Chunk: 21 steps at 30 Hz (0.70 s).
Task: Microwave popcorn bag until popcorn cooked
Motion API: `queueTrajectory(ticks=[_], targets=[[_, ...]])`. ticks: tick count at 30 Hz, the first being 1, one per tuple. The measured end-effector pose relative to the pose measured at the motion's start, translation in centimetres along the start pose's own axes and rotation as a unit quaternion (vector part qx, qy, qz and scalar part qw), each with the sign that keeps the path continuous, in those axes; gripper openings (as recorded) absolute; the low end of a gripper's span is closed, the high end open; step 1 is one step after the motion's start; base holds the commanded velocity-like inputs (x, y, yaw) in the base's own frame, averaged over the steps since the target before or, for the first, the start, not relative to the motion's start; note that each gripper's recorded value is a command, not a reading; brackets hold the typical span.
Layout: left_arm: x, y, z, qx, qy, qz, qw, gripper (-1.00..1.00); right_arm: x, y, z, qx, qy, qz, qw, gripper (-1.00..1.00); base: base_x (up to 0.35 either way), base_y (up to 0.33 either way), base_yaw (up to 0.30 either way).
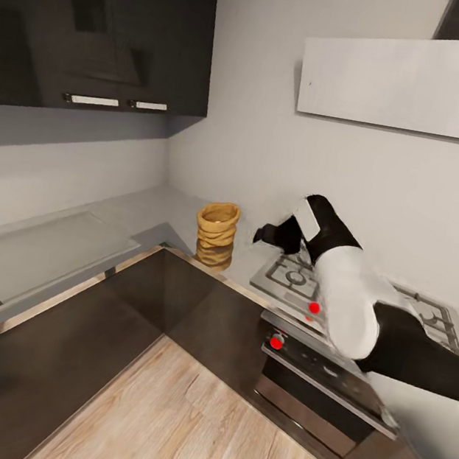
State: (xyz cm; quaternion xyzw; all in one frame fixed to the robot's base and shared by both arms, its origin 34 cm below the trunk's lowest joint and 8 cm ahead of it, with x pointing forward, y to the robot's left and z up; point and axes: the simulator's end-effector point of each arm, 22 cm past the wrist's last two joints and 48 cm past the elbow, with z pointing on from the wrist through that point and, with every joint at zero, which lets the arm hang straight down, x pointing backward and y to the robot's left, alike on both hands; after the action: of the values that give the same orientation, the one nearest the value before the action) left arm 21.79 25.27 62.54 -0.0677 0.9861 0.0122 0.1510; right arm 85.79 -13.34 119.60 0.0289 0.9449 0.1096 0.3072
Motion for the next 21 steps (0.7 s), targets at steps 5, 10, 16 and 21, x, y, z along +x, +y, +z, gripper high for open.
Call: queueTrajectory(ticks=[5, 10, 16, 21], targets=[[0.0, 0.1, 0.0, -0.002, 0.000, -0.005, 1.0000, 1.00, 0.2, -3.0, -0.8, 0.043, 0.026, 0.082, 0.9953, 1.00, 0.000, 0.000, 0.000], [0.0, 0.2, 0.0, -0.003, 0.000, -0.006, 1.0000, 1.00, 0.4, -2.3, -0.8, 0.025, 0.033, 0.104, 0.9937, 1.00, 0.000, 0.000, 0.000], [0.0, 0.1, 0.0, -0.002, 0.000, -0.005, 1.0000, 1.00, 0.1, -0.9, -0.2, -0.004, 0.022, 0.148, 0.9888, 1.00, 0.000, 0.000, 0.000], [0.0, 0.1, 0.0, -0.002, 0.000, -0.005, 1.0000, 1.00, 0.3, -1.0, 0.7, 0.005, 0.010, 0.197, 0.9804, 1.00, 0.000, 0.000, 0.000]])
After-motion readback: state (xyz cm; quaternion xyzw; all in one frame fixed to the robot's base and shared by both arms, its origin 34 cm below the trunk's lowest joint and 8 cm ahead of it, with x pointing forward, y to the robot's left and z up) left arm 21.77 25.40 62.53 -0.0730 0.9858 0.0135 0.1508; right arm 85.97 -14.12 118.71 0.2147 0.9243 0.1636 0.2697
